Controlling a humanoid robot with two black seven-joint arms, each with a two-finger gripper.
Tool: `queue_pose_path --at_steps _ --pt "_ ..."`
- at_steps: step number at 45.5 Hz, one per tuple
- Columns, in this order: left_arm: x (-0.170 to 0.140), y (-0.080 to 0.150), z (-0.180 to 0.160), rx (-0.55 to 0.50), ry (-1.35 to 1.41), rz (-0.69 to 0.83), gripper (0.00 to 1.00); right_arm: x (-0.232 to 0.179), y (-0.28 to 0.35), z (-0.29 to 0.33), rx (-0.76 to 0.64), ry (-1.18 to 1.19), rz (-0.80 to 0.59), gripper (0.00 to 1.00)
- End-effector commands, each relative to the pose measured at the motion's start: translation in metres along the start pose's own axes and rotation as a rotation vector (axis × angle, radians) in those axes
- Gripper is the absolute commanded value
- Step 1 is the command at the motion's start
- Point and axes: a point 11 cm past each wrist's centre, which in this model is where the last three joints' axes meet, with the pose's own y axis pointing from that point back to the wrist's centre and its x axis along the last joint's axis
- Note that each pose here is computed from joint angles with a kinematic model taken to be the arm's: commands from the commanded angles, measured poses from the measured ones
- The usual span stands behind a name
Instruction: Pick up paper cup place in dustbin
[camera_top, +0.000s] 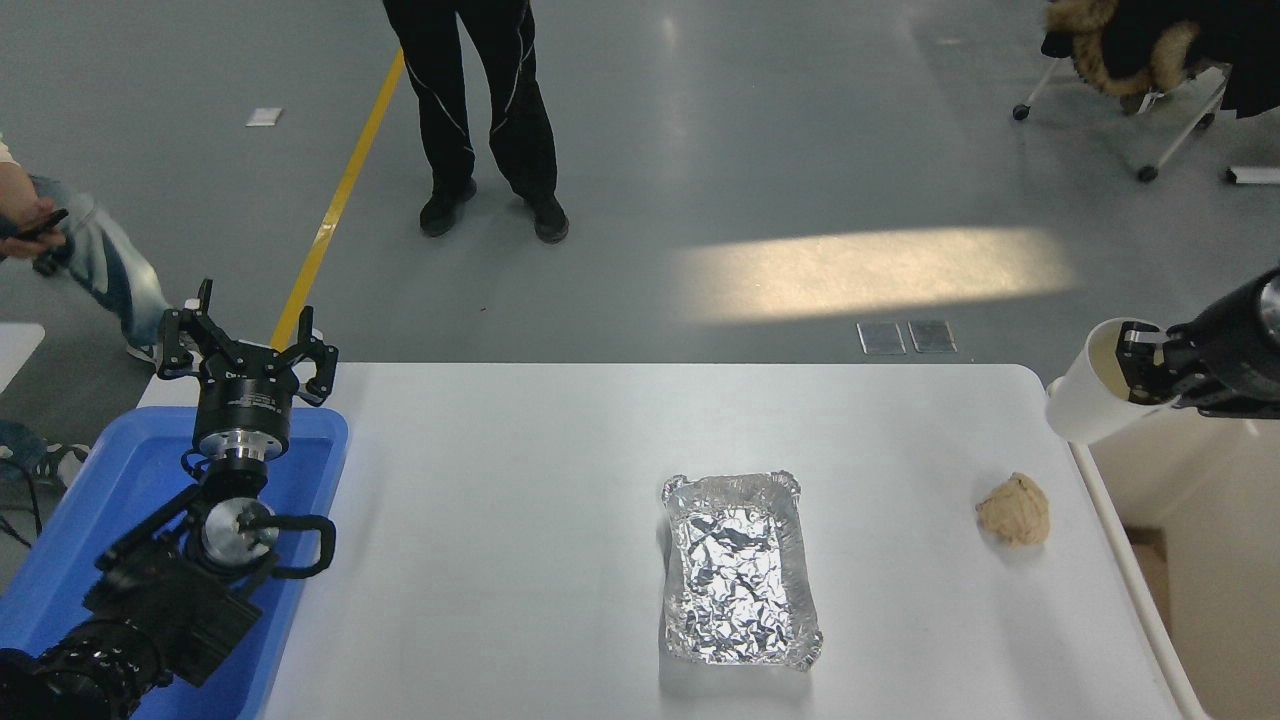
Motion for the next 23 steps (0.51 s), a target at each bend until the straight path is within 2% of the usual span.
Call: queue_pose_path --at_steps 1,6,12,23 --pt "-0.001 0.0 0.0 0.0 -0.001 -0.002 0.99 0.001 -0.072 0.099 -0.149 -0.188 0.202 0.0" --pt "0.0 0.0 0.0 0.0 -0.001 0.001 0.99 -0.005 -0.089 0.13 -0.181 -0.239 0.262 0.0" --pt "-0.001 0.0 0.0 0.0 0.001 -0.002 0.99 -0.031 -0.111 0.149 -0.179 -0.312 0.276 0.0" --pt "-0.001 0.0 0.0 0.0 0.001 -0.001 0.99 -0.074 -0.14 0.154 -0.194 -0.308 0.327 0.0"
